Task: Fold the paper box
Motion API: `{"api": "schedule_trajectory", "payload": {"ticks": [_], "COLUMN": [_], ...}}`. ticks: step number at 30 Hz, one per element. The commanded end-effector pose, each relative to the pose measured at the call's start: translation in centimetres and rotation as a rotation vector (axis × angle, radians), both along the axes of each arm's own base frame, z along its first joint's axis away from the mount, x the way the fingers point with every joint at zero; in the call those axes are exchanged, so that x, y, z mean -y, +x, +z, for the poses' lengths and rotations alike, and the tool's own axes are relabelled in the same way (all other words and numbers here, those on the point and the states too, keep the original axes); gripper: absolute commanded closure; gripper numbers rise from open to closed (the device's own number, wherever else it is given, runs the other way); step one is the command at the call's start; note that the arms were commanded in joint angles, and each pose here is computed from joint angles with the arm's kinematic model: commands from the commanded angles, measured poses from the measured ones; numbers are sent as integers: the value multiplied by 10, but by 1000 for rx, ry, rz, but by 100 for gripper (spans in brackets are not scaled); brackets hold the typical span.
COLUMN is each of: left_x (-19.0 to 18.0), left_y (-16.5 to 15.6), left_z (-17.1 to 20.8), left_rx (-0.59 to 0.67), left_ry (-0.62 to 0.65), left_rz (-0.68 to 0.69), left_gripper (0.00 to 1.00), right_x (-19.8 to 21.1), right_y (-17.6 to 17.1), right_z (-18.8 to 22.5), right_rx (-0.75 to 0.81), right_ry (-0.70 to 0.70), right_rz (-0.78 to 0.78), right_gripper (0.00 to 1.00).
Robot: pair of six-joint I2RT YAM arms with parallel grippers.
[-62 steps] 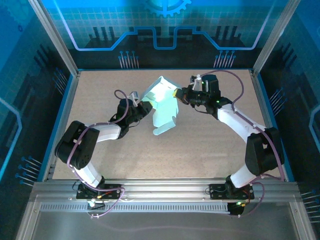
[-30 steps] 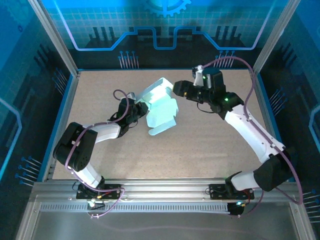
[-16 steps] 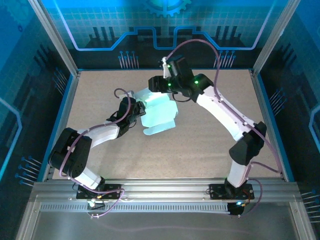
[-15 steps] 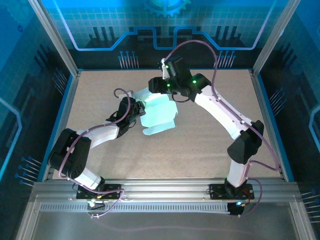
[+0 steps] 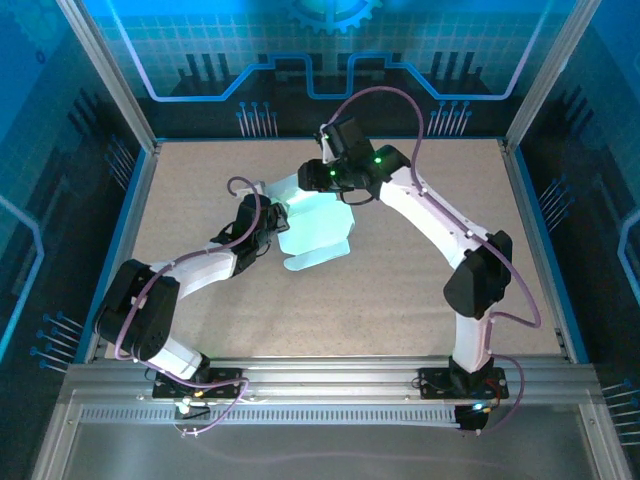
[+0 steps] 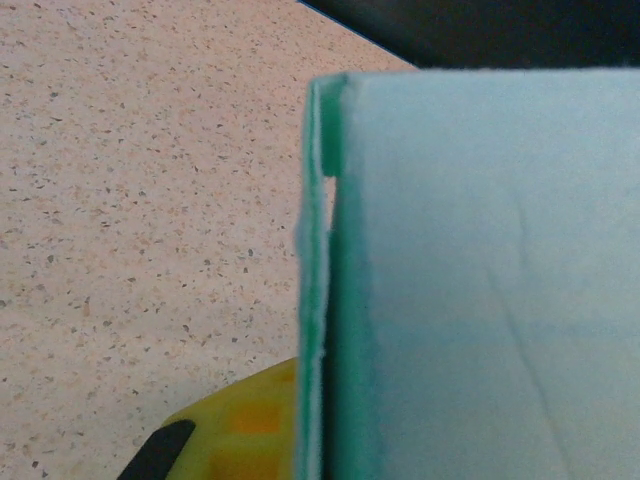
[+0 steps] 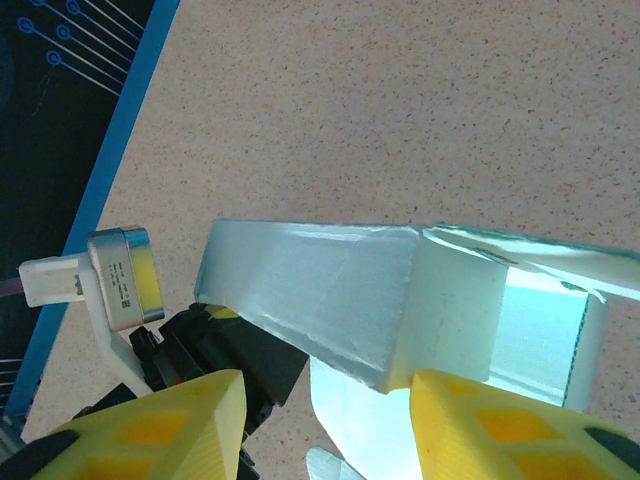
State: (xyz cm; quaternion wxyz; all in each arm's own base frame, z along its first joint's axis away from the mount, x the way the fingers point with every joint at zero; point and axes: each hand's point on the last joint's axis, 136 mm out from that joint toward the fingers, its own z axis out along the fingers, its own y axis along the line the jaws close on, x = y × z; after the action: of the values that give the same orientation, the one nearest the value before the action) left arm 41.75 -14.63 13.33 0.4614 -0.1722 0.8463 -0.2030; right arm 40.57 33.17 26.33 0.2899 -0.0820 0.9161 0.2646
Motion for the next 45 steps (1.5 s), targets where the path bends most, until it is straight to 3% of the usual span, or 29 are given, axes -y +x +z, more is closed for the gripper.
{"api": "schedule_trajectory", "payload": {"ticks": [1,7,14,16,20,26,30,33,38,41,45], "left_x": [5,6,5,4,5,5,7,9,16,32,47], "left_y": [3,3,1,2,2,1,1,1,-1,-3,-11], "left_z": [24,21,21,21,20,16,9,3,-2,4,11], "left_rx": [67,60,60,59,56,38,-21,-63,-102,-91,-113], "left_ry": [1,6,6,6,6,-1,6,3,-27,-40,-34], "left_rz": [-17,-20,-17,-16,-16,-16,-22,-25,-70,-191,-305], "left_gripper": [100,100,100,100,100,100,100,100,100,100,100], "right_x": [0,-2,1,3,5,4,3,14,43,65,85], "right_y": [7,15,15,15,14,10,-9,-24,-42,-44,-51], "right_z": [1,-1,1,2,8,15,42,63,81,76,72], "right_rx": [-21,-23,-15,-10,8,32,145,224,328,336,359], "right_ry": [28,27,12,8,2,1,-18,5,18,13,121], "right_rz": [-19,-27,-33,-37,-39,-17,61,91,137,174,320], "right_gripper": [53,62,82,82,70,67,48,42,37,36,36]}}
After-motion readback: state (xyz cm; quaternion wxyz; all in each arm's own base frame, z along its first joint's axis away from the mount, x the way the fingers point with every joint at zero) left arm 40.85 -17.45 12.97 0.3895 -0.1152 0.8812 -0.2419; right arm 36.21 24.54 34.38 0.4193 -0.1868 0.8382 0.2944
